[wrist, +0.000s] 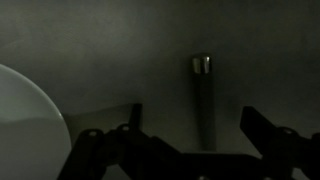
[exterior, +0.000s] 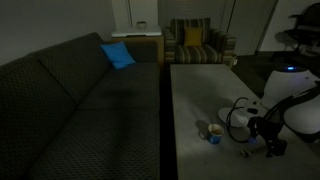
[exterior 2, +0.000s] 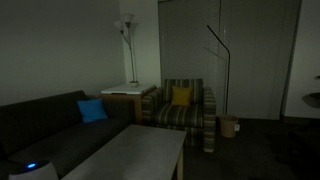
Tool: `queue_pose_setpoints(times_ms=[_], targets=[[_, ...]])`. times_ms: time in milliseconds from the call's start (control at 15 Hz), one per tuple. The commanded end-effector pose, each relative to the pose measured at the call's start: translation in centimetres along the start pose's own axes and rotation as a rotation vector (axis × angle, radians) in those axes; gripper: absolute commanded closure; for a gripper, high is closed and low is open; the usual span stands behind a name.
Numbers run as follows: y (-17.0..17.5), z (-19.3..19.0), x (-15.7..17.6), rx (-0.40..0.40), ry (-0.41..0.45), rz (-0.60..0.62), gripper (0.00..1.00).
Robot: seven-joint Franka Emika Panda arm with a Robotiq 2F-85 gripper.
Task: Move the spoon to the right
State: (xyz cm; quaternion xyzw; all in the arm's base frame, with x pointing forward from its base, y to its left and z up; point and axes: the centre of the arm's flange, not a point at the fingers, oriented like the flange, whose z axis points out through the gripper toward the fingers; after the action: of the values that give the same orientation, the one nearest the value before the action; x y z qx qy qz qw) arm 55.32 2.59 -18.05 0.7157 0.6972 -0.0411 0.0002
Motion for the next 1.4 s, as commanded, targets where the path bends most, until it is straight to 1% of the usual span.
queue_pose_setpoints(times_ms=[0, 267, 400, 600, 667, 733, 1133, 1200, 1267, 1333], targets=[[-1.3, -0.8, 0.0, -0.045, -0.035, -0.018, 0.00], [-1.1, -0.9, -0.5, -0.070, -0.040, -0.030, 0.00], [-1.0, -0.9, -0.9, -0.061, -0.033, -0.040, 0.00], [-1.0, -0.8, -1.1, -0.059, -0.047, -0.061, 0.00], [-0.9, -0.8, -1.3, -0.060, -0.050, -0.070, 0.25], [-0.9, -0.8, -1.4, -0.058, -0.053, -0.076, 0.26], [-0.3, -1.3, -1.3, -0.065, -0.058, -0.102, 0.69], [-0.2, -1.3, -1.3, -0.065, -0.058, -0.104, 0.77], [-0.2, -1.4, -1.3, -0.066, -0.059, -0.106, 0.82], [-0.1, -1.4, -1.3, -0.067, -0.060, -0.109, 0.91]])
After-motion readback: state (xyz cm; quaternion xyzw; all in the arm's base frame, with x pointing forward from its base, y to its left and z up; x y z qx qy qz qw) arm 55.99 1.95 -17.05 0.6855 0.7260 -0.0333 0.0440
